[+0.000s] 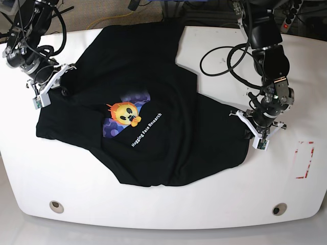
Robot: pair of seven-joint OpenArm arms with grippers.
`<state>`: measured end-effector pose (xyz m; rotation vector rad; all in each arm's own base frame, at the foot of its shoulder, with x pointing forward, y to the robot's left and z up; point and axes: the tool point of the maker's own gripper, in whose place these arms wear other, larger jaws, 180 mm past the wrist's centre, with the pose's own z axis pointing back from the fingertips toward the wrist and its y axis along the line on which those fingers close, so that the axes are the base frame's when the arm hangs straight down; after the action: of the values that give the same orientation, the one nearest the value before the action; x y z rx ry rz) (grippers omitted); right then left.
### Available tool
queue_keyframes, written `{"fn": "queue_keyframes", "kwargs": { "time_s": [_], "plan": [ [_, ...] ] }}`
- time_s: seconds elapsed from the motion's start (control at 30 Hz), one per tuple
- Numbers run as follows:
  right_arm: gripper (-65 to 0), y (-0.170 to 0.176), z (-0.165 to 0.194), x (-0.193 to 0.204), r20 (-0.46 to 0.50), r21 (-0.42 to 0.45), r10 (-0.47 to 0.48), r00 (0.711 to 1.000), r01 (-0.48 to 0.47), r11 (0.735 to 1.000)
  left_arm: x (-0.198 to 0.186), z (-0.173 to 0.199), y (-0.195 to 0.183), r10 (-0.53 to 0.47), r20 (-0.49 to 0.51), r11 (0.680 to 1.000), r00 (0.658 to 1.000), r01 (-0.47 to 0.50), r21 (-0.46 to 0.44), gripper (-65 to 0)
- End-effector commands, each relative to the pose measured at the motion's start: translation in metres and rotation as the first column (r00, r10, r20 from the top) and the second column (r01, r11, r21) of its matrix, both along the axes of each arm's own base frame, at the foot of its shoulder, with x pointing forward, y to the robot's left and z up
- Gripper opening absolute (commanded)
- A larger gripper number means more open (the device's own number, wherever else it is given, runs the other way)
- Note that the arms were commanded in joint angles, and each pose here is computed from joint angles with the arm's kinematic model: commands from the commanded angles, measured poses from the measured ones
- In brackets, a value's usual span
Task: Fold the T-shirt properly
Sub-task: 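Lift the shirt by the hem and shake it out, laying it flat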
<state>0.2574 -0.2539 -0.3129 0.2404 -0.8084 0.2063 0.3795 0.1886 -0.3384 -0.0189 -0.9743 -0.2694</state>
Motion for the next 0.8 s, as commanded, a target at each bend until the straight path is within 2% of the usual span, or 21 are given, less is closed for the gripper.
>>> {"fn": "queue_keyframes", "kwargs": {
  "time_s": [0.0,0.23,0.37,0.5,0.63,0.77],
  "plan": [
    [-65.0,-0.011,0.022,0.020,0.075,-0.013,0.004,0.997,-0.003,1.000,0.003,0.032,0.004,-0.001,0.082,0.999,0.997,-0.002,0.037,-65.0],
    [-65.0,-0.043,0.049,0.075,0.155,0.028,-0.063,0.986,0.059,0.998,-0.002,0.096,0.005,-0.008,0.222,0.992,0.975,-0.019,0.121,-65.0],
    [-65.0,-0.048,0.070,0.107,0.187,0.026,-0.040,0.982,0.036,0.999,0.005,0.126,0.002,-0.011,0.292,0.991,0.956,-0.030,0.134,-65.0],
    [-65.0,-0.050,0.094,0.136,0.228,0.032,-0.031,0.973,0.025,0.999,0.018,0.147,0.007,0.006,0.308,0.988,0.951,-0.053,0.146,-65.0],
    [-65.0,-0.051,0.114,0.171,0.248,0.093,-0.045,0.968,0.022,0.995,0.033,0.179,0.011,0.025,0.352,0.985,0.936,-0.082,0.149,-65.0],
    [-65.0,-0.052,0.143,0.198,0.276,0.099,-0.033,0.961,0.006,0.995,0.046,0.215,0.013,0.034,0.418,0.985,0.908,-0.102,0.141,-65.0]
  ]
}}
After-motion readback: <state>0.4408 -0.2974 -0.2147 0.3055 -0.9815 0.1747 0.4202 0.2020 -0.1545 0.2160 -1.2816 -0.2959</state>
